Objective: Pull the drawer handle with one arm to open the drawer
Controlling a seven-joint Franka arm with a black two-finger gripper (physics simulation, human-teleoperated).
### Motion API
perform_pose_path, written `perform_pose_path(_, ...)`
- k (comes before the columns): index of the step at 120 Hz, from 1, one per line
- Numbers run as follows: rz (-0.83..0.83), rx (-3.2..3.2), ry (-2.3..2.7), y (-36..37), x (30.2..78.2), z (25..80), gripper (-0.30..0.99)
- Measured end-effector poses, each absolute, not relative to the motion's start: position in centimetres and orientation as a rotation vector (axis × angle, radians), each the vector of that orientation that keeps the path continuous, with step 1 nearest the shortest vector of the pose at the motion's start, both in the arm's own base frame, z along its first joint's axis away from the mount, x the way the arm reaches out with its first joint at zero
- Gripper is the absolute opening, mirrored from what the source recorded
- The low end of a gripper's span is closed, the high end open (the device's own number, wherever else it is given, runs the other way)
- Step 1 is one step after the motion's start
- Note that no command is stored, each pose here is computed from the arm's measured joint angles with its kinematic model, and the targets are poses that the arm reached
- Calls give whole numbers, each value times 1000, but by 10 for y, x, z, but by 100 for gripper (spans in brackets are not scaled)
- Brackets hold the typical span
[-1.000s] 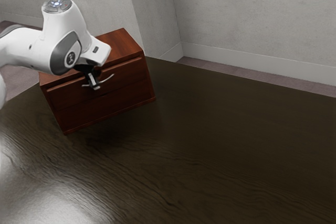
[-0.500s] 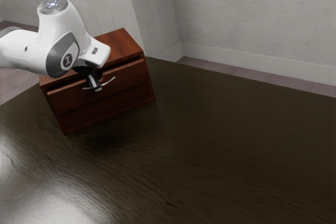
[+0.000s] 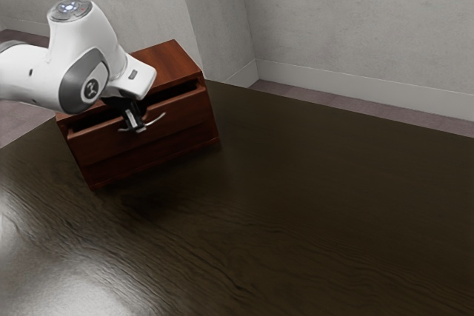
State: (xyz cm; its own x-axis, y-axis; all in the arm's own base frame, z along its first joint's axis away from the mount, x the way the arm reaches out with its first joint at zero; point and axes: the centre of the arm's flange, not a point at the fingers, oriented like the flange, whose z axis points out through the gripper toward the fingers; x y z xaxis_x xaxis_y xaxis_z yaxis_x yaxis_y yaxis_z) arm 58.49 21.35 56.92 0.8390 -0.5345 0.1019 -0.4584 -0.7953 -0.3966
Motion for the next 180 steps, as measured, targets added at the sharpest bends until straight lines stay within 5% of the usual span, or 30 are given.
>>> perform_pose_path(180,-362,-2672,924,122,525,572,-2)
